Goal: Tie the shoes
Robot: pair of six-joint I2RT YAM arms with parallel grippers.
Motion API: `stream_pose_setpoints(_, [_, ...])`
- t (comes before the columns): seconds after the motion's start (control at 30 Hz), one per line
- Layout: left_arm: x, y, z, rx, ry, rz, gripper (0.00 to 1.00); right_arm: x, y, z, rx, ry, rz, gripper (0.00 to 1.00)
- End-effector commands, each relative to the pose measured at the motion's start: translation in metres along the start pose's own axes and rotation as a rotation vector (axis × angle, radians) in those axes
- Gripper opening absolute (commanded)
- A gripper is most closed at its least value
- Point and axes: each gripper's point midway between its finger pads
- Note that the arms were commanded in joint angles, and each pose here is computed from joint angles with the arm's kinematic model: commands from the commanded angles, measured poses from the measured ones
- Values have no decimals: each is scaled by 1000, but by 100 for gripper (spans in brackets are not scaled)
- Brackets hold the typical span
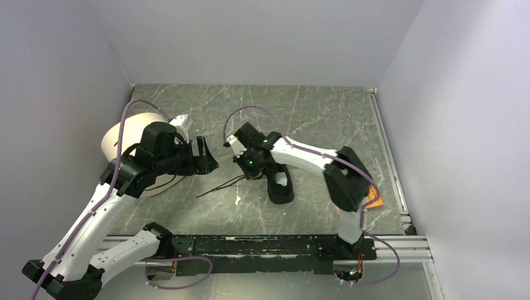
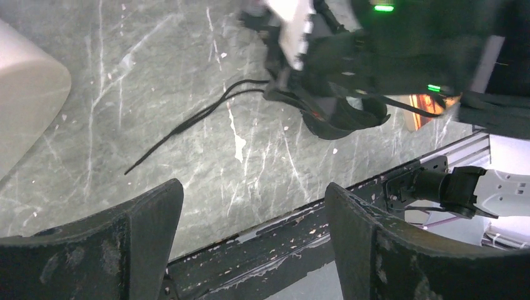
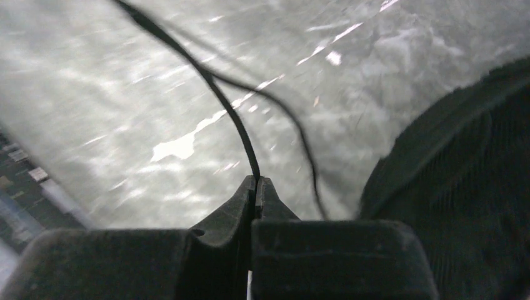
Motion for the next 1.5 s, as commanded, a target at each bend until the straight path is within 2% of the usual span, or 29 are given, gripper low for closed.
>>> stream_pose_setpoints(0.0, [10, 0, -15, 29, 99, 5, 88, -69, -25, 23, 75, -73, -202, 0])
stream_pose_setpoints(0.3, [30, 9, -43, 89, 269, 84, 88, -112, -36, 9, 248, -196, -396, 0])
stream_pose_setpoints(0.43, [43, 21, -57, 160, 389, 157, 89, -130, -42, 7, 259, -278, -502, 0])
stream_pose_setpoints(0.57, [61, 34, -71, 234, 541, 227, 87, -132, -37, 11, 255, -403, -510, 0])
stream_pose_setpoints(0.67, [80, 37, -67, 280, 535, 276, 84, -132, -34, 16, 241, -477, -516, 0])
stream_pose_setpoints(0.9, [104, 10, -82, 167, 631, 207, 89, -132, -27, 15, 200, -474, -489, 0])
stream_pose_setpoints(1.17, [108, 36, -94, 127, 803, 353, 88, -138, -29, 12, 208, -483, -537, 0])
stream_pose_setpoints(1.27, [111, 44, -91, 141, 798, 390, 81, -138, -31, 10, 219, -473, -551, 0])
stream_pose_setpoints(1.47, [118, 52, -75, 131, 710, 402, 50, -137, -29, 7, 221, -464, -546, 0])
Point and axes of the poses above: each gripper's point midway between its finger pads, its own x axis out along the fingers, its own z axis along the line the jaws close on, y = z × x, and after that the axes turned 10 degrees about -x, right-handed
